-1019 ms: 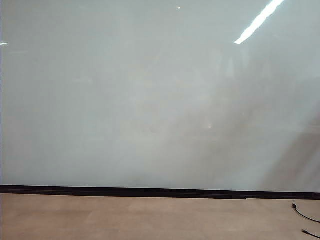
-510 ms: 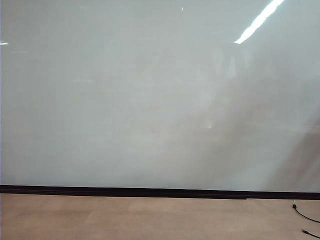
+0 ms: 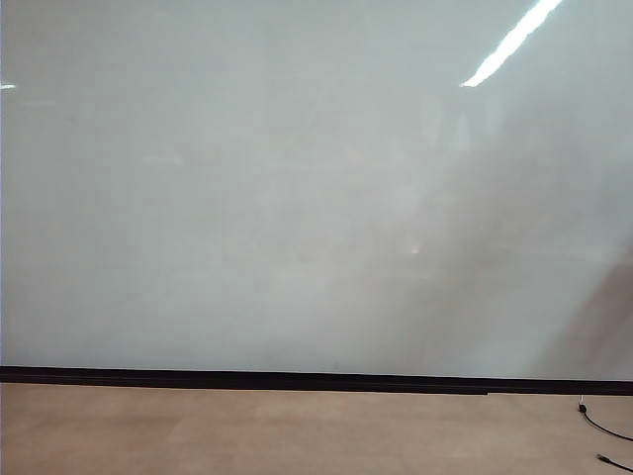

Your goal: Pick up the pen on the shelf to the right of the whiteboard and write the letter Z.

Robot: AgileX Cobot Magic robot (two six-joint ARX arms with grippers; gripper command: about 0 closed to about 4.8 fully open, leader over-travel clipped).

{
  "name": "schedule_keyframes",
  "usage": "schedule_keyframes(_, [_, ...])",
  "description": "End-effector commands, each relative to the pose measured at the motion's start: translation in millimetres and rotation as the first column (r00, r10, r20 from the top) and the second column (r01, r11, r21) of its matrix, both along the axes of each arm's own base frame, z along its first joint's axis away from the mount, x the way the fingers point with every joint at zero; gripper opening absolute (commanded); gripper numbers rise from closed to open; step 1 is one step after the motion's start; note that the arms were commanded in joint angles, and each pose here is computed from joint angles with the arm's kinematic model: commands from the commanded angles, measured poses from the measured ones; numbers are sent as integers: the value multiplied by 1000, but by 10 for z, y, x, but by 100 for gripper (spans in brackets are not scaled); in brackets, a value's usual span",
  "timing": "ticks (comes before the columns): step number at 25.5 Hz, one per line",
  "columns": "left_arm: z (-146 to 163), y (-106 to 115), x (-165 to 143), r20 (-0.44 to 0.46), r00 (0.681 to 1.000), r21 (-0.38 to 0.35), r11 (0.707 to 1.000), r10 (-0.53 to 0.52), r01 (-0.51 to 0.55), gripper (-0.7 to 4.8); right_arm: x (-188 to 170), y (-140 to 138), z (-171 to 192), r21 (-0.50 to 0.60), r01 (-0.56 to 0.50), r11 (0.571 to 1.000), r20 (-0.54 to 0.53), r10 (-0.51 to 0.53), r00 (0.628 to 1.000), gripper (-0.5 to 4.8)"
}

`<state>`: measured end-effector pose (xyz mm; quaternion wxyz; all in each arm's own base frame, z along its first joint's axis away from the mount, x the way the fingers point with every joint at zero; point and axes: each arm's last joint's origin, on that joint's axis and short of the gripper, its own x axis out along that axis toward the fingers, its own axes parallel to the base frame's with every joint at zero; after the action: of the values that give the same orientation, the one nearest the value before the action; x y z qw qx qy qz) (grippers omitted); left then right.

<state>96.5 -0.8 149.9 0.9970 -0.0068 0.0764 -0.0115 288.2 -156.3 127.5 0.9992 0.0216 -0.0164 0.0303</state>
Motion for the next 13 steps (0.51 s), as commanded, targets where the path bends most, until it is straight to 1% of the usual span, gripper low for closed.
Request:
schedule_keyframes(1, [13, 0, 0, 7, 1000, 4, 1000, -1, 1, -5, 16, 10, -38, 47, -35, 998, 8, 35, 999, 368])
schedule_keyframes(13, [13, 0, 0, 7, 1000, 4, 1000, -1, 1, -4, 60, 19, -27, 42, -61, 997, 18, 60, 998, 367])
